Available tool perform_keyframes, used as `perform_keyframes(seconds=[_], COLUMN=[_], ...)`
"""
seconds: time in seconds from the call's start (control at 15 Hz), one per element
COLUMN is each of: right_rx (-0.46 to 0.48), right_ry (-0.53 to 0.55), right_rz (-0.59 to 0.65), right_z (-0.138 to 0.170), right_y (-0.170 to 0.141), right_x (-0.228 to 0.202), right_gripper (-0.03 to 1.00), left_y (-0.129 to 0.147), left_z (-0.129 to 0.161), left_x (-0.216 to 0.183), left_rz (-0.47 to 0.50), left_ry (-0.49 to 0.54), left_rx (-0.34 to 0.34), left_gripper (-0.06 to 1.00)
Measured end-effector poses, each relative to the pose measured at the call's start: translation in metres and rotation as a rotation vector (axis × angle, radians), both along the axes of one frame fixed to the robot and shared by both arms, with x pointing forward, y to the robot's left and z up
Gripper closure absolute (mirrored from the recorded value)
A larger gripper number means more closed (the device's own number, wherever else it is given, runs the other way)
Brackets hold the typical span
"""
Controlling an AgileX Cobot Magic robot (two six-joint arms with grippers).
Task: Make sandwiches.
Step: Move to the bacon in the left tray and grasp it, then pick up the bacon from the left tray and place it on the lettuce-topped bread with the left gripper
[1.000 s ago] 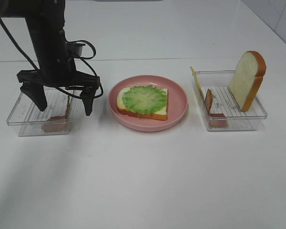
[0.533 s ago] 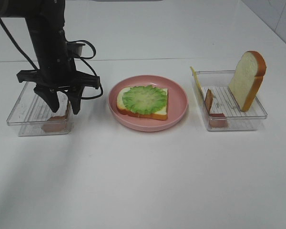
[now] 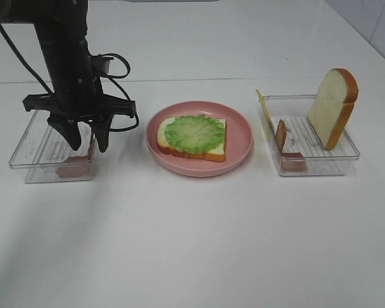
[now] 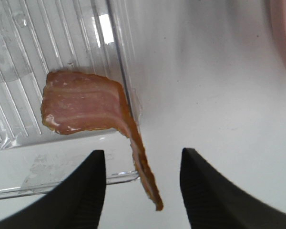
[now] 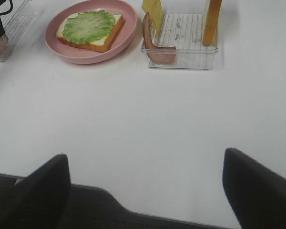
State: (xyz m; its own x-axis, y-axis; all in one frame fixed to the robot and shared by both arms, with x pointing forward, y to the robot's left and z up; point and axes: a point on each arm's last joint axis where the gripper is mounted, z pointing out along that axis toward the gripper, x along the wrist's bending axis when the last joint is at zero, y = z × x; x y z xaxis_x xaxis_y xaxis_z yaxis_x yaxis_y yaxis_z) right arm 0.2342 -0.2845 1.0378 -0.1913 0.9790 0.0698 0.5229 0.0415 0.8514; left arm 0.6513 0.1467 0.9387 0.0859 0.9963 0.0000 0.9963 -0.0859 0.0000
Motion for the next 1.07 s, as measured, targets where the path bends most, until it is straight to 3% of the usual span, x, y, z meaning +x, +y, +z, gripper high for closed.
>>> perform_keyframes(seconds=[0.07, 0.13, 0.2, 0.4, 0.6, 0.8, 1.07], right_rx=[0.0, 0.0, 0.0, 0.0, 0.0, 0.0, 0.0], right_ry=[0.0, 0.0, 0.0, 0.0, 0.0, 0.0, 0.0], right_rz=[0.0, 0.0, 0.0, 0.0, 0.0, 0.0, 0.0], right_z=[0.0, 0.0, 0.0, 0.0, 0.0, 0.0, 0.0], right_y=[0.0, 0.0, 0.0, 0.0, 0.0, 0.0, 0.0], right_x=[0.0, 0.0, 0.0, 0.0, 0.0, 0.0, 0.0], right_gripper=[0.12, 0.12, 0.12, 0.12, 0.12, 0.12, 0.12], left_y=[0.0, 0.0, 0.0, 0.0, -0.001, 0.0, 0.004], left_z=[0.0, 0.0, 0.0, 0.0, 0.0, 0.02, 0.08], left_x=[0.0, 0.0, 0.0, 0.001, 0.002, 0.0, -0.012], left_rz=[0.005, 0.013, 0.014, 0.015, 0.015, -0.001, -0.011], left_ry=[-0.001, -0.003, -0.003, -0.013, -0.017, -0.063, -0.189], left_rx=[0.0, -0.001, -0.001, -0.005, -0.006, -0.024, -0.079], left_gripper=[0.53, 0.65, 0.69, 0.94, 0.94, 0.94, 0.94])
